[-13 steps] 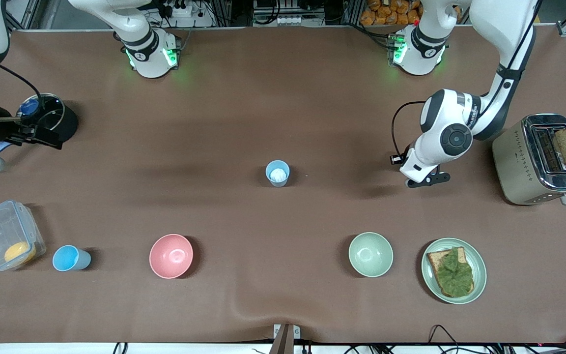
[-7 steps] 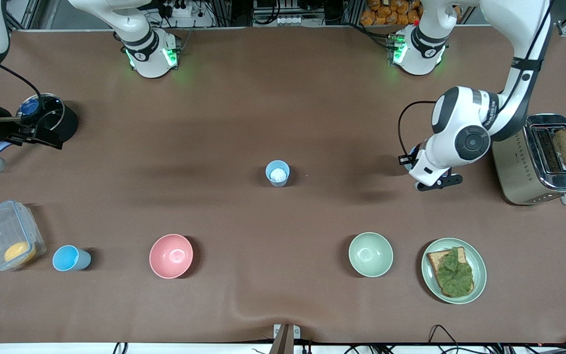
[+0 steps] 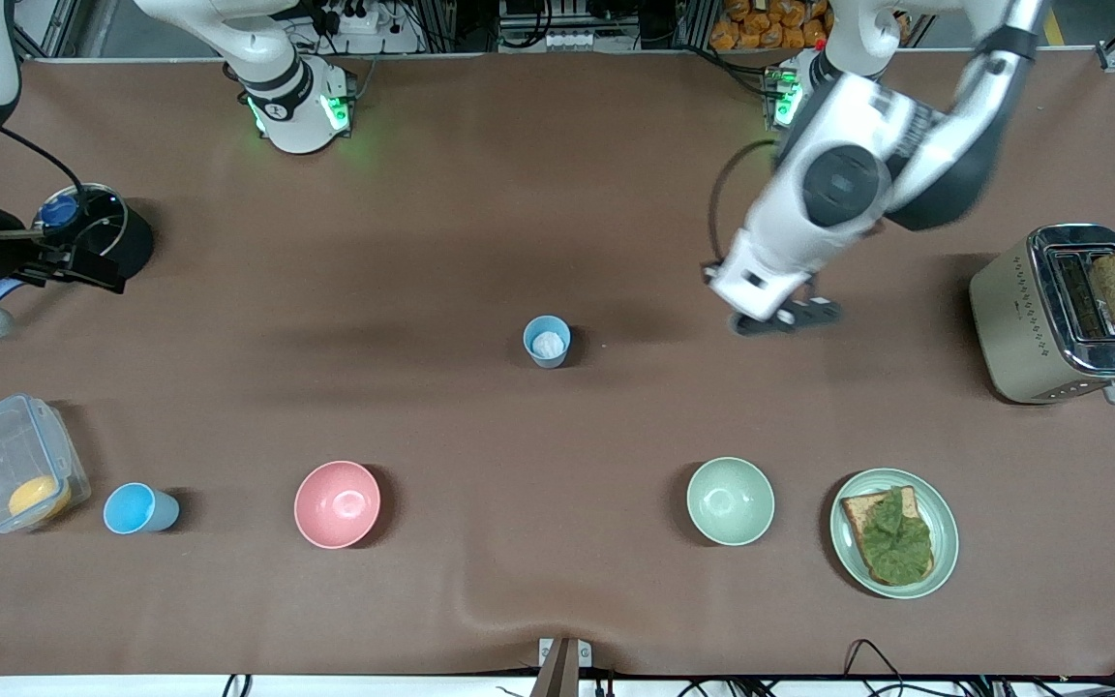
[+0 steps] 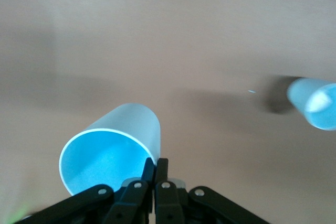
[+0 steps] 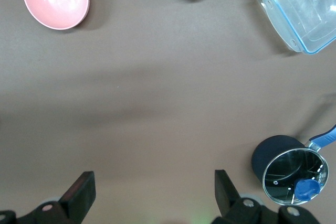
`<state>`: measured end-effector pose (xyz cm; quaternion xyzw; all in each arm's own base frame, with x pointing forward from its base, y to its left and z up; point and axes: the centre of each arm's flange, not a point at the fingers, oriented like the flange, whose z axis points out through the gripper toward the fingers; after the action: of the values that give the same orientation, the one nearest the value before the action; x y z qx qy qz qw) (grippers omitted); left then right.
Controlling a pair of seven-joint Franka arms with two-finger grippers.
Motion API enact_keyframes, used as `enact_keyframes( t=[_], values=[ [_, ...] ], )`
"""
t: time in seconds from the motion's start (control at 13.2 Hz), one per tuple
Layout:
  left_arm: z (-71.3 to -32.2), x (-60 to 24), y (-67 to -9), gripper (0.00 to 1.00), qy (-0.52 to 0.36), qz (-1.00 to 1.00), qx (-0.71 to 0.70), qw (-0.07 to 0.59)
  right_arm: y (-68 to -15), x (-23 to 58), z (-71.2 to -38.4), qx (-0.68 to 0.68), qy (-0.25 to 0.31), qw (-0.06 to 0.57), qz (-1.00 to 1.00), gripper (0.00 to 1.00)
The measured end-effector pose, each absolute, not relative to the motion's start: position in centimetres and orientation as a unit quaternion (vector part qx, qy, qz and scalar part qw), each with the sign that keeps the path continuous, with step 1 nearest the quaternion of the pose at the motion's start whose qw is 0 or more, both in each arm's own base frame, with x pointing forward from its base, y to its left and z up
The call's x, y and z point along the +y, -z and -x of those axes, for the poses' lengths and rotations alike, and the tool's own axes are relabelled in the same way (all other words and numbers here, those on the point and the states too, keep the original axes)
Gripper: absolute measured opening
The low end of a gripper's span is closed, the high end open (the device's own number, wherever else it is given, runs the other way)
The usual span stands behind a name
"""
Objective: Stack blue cups with both arms
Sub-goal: 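Carry the held cup with the left gripper over the stacked cups, then lower the cup onto the stack and open the left gripper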
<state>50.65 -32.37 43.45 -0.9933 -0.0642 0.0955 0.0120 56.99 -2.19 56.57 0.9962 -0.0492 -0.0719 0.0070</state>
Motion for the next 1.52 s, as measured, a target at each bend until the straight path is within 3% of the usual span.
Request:
enact_keyframes(
  t=[0.46,0.91,1.22,1.52],
  values=[
    [-52.2,-34.5,-43.7,0.02,-0.090,0.994,-0.066,-0.005,-56.6,-1.9,-57.0,-0.047,0.072,0.007,-0.996,1.00],
    [-47.0,-47.8,-41.7,0.02,-0.047,0.997,-0.026,-0.050,-56.6,-1.8,-57.0,-0.046,0.073,0.007,-0.996,1.00],
    [-49.4,-52.3,-37.6,0.02,-0.027,0.998,-0.037,-0.045,-56.6,-1.8,-57.0,-0.046,0.073,0.007,-0.996,1.00],
    [-48.9,-54.8,-36.2,0.02,-0.016,0.997,-0.045,-0.053,-56.6,-1.8,-57.0,-0.046,0.073,0.007,-0.996,1.00]
  ],
)
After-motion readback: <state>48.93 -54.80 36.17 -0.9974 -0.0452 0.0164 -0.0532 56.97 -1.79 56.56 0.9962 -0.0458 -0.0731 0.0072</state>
